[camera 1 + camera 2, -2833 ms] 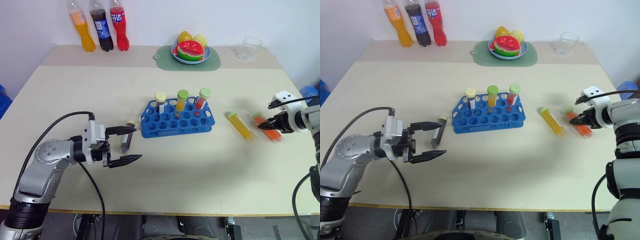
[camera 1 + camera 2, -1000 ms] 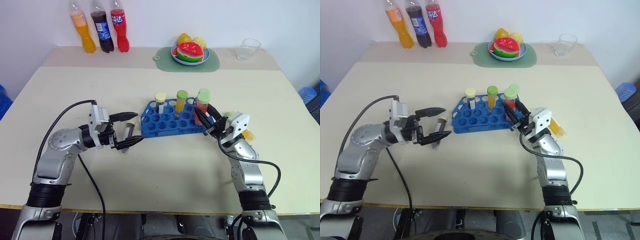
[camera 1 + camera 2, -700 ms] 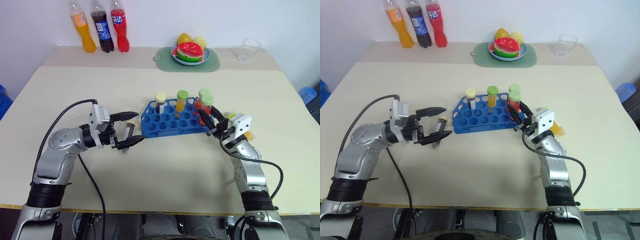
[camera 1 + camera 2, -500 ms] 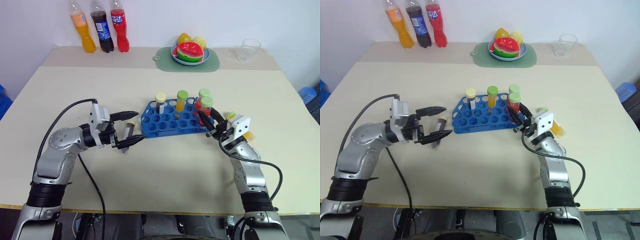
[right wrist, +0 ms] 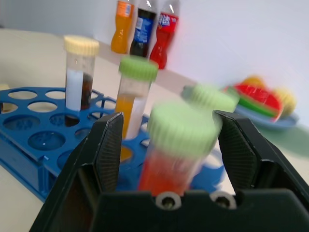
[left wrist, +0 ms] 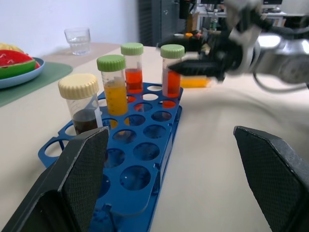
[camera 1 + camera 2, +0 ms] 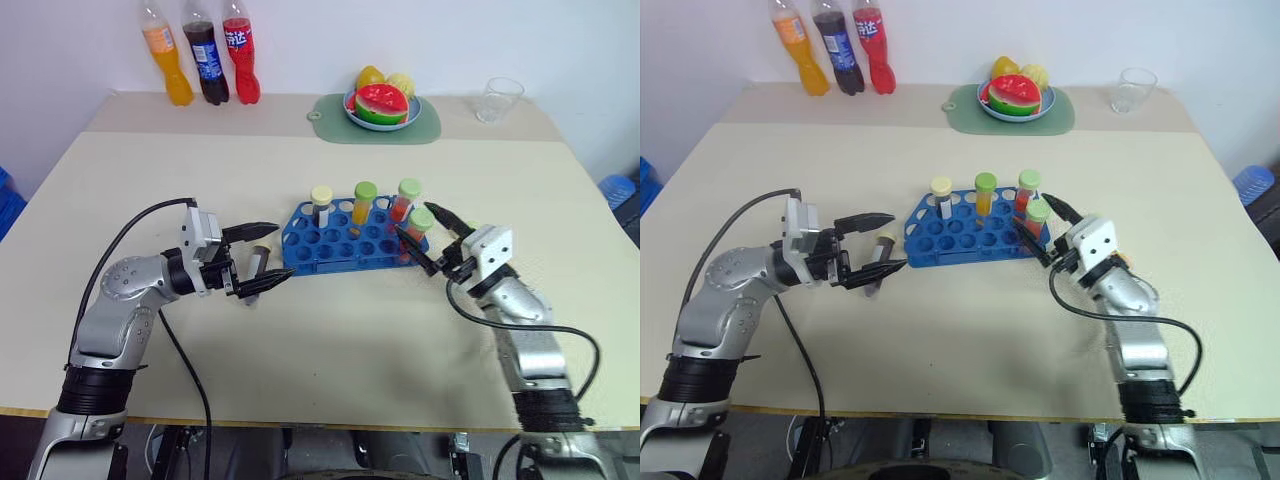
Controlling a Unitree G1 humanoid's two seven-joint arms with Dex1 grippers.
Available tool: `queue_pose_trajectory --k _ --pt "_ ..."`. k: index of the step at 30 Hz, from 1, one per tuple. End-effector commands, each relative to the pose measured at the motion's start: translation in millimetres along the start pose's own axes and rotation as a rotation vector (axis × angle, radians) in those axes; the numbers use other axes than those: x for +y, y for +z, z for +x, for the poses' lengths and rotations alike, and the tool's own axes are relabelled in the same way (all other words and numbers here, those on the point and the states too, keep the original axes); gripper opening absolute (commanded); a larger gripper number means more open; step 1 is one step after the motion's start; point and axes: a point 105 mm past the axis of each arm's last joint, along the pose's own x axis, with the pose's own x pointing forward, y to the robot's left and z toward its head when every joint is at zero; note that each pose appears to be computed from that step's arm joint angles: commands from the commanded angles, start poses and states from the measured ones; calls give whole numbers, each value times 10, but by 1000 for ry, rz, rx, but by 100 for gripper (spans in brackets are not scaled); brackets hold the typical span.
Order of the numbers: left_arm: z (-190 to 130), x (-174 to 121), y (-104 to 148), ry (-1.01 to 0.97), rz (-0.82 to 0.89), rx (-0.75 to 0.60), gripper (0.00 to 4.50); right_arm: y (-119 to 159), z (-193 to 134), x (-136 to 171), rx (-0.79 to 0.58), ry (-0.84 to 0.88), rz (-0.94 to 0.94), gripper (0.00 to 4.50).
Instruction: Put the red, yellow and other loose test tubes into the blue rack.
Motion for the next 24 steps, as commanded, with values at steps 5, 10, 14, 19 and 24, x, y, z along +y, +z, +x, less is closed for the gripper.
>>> queue_pose_trajectory --k 5,10,14,19,24 --pt "59 -78 35 -33 24 -30 428 193 -400 -470 279 82 75 324" --pt "84 -88 7 -40 18 -35 428 -83 -417 -936 533 6 136 324" --pt "93 -95 2 -44 19 -39 428 -327 -371 -1099 747 -11 257 324" --pt "70 -119 0 -41 23 -36 428 -493 -298 -1181 882 25 322 324" --pt "49 -149 13 -25 27 -33 428 -641 -318 -1198 987 83 307 324"
